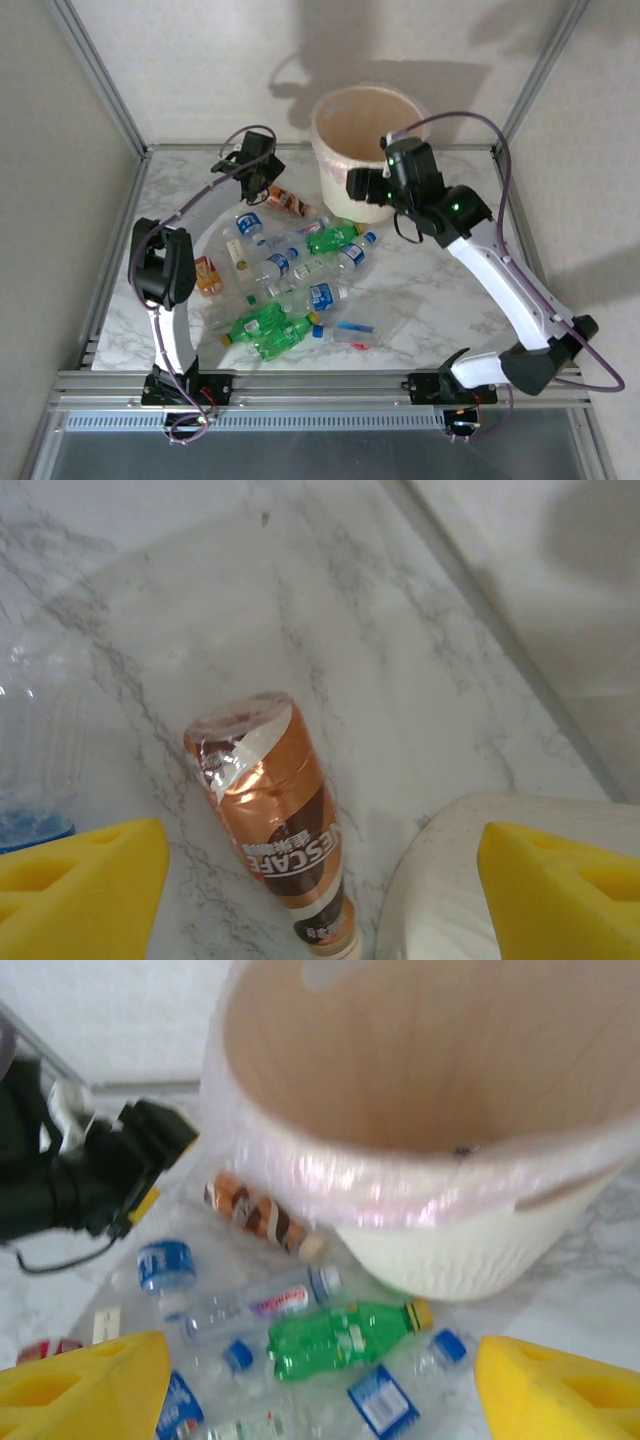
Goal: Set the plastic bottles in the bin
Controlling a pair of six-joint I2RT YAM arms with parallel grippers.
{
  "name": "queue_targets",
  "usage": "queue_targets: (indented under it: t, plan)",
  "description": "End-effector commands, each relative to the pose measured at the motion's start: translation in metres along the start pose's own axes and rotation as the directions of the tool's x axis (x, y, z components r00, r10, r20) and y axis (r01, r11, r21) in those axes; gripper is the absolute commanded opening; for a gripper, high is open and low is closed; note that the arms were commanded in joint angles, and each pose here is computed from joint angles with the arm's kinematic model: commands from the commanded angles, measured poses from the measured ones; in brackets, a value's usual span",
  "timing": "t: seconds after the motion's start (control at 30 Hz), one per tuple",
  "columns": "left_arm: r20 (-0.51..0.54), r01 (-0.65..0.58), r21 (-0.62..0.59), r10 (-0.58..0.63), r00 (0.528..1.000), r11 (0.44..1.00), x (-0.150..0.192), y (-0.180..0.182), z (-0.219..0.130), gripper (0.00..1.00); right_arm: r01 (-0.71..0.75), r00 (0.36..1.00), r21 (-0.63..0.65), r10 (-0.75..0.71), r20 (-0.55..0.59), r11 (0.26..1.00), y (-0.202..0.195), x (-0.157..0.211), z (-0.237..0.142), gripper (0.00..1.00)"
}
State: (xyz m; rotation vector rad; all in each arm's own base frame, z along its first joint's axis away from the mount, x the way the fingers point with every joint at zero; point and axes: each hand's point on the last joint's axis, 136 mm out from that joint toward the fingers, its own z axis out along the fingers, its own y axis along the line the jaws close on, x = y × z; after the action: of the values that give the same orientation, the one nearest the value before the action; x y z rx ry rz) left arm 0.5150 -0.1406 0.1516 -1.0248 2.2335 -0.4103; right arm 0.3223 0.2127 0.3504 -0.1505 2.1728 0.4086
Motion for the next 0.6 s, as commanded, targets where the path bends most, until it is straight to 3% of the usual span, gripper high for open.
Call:
queue_targets:
  t: [0.0, 0.27, 0.33, 0.57]
  plan:
    - [-0.052, 0.048, -0.062, -0.052, 0.997, 0.997, 0.018, 0.012, 0.011, 0.82, -0.024, 0.999, -0.008, 0.024, 0.037, 1.0, -0.003, 0.005, -0.013, 0.8]
    - [-0.073, 0.055, -0.088, -0.061, 0.995, 0.995, 0.031, 0.003, 0.033, 0.85, -0.048, 0.999, -0.042, 0.048, 0.0, 0.998, 0.002, 0.03, -0.016, 0.8]
    - [-0.069, 0.048, -0.116, -0.056, 0.996, 0.992, 0.034, 0.007, 0.04, 0.95, -0.052, 0.999, -0.042, 0.052, -0.002, 0.998, 0.002, 0.032, -0.016, 0.8]
    - [-0.083, 0.045, -0.151, -0.058, 0.995, 0.988, 0.046, 0.011, 0.064, 0.94, -0.045, 0.999, -0.058, 0.046, 0.003, 0.997, 0.005, 0.029, -0.018, 0.8]
